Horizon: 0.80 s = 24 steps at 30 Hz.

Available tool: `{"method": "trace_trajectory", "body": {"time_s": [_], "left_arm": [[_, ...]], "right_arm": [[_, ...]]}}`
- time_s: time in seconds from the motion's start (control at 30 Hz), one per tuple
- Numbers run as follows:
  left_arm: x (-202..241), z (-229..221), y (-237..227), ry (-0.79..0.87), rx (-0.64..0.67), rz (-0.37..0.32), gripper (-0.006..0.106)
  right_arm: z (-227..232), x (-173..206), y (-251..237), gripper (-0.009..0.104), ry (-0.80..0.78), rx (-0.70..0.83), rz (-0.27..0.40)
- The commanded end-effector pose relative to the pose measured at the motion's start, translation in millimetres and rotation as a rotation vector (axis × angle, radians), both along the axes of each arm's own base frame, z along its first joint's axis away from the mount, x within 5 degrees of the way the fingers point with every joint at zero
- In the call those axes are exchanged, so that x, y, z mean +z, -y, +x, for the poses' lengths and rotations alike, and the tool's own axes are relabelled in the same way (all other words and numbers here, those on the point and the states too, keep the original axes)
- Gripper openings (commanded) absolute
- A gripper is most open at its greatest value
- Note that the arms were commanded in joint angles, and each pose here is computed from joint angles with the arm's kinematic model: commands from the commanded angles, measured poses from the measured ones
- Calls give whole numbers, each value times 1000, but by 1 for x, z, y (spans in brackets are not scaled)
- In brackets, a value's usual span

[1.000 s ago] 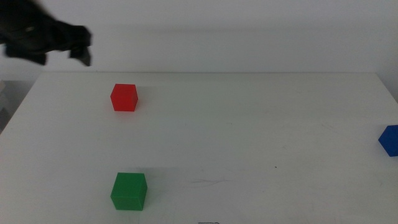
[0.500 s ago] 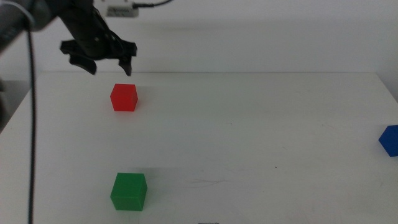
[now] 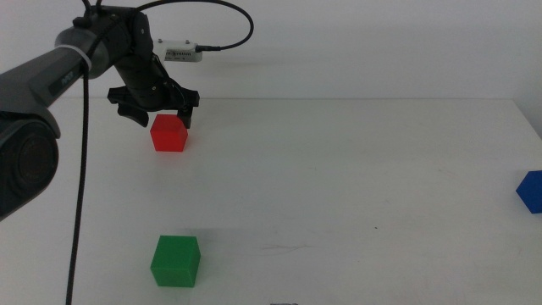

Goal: Stack red cubes first, then green, then blue cubes in a specific spot.

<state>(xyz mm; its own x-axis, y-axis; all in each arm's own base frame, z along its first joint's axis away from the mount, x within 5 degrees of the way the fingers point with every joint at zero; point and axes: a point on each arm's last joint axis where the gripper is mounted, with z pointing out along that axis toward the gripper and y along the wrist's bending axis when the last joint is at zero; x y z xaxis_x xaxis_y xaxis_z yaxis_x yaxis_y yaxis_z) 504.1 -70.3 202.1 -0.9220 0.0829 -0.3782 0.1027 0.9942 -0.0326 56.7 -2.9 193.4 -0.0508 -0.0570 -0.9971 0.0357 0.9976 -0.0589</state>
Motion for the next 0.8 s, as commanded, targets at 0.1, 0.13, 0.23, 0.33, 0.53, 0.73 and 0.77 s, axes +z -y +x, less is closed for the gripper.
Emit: {"method": "trace_trajectory", "body": {"time_s": [0.1, 0.13, 0.23, 0.33, 0.53, 0.73, 0.77], "left_arm": [[37, 3, 3, 142, 11, -36, 94], [34, 4, 3, 136, 11, -35, 94], [27, 7, 3, 133, 12, -35, 94], [25, 8, 3, 142, 12, -35, 93], [20, 11, 3, 150, 15, -37, 77], [20, 11, -2, 137, 40, -49, 42], [19, 9, -2, 113, 39, -46, 33]], "right_arm": [[-3, 14, -1, 94, 119, 6, -23], [-3, 14, -1, 94, 119, 6, -23], [-3, 14, -1, 94, 119, 6, -23], [-3, 14, -1, 94, 119, 6, -23], [-3, 14, -1, 94, 119, 6, -22], [-3, 14, -1, 94, 119, 6, -23], [-3, 14, -1, 94, 119, 6, -23]]}}
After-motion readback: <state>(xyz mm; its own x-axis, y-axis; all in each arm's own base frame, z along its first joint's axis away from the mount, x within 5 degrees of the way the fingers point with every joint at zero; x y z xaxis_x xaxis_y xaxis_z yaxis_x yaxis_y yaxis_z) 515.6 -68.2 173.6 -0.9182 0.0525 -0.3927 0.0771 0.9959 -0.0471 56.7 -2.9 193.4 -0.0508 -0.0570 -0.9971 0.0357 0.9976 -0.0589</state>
